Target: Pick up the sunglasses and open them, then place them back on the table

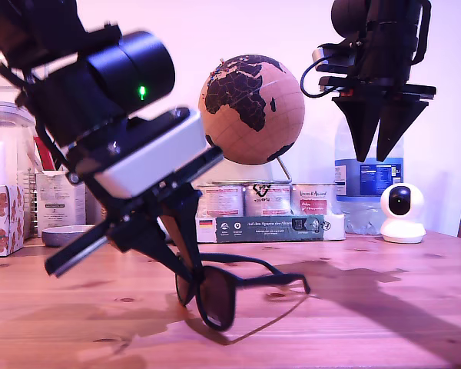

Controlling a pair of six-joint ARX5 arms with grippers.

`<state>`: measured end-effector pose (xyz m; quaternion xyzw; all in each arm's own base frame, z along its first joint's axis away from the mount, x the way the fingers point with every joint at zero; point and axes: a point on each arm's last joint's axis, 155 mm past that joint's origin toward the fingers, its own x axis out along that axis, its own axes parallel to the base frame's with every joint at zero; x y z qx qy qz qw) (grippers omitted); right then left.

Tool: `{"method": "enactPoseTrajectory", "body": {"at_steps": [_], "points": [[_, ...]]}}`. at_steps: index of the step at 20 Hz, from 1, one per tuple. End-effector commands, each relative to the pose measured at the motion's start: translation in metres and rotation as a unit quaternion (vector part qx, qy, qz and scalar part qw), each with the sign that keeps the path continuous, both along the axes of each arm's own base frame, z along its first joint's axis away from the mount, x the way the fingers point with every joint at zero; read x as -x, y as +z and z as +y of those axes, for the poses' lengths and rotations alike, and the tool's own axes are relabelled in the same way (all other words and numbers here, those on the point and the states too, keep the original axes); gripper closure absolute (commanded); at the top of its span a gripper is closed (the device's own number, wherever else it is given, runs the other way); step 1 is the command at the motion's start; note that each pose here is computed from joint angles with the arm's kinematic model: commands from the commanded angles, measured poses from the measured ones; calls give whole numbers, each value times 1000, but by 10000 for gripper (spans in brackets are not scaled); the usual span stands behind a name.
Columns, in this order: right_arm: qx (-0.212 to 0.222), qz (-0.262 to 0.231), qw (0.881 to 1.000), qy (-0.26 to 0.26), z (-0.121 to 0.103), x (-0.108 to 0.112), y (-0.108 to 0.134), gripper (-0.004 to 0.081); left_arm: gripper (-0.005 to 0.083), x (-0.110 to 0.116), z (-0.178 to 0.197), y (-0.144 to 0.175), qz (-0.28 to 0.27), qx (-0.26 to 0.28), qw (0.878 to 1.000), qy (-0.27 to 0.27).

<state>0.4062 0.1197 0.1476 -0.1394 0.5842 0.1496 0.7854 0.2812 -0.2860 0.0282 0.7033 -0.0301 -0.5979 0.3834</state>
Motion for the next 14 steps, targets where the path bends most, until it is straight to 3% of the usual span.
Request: {"method": "enactPoseTrajectory", "body": {"at_steps": [1, 3, 7, 14], "points": [[0, 7, 1000, 1, 4, 0, -5, 505, 787, 6, 1, -14, 13, -9, 1000, -10], [0, 7, 1000, 1, 4, 0, -5, 505, 745, 5, 0, -15, 12, -7, 1000, -9], [0, 7, 1000, 1, 4, 0, -5, 506, 485, 5, 0, -15, 12, -7, 1000, -8], [-2, 2, 1000, 1, 5, -3, -4, 506, 464, -7, 3, 7, -20, -2, 1000, 19]]}}
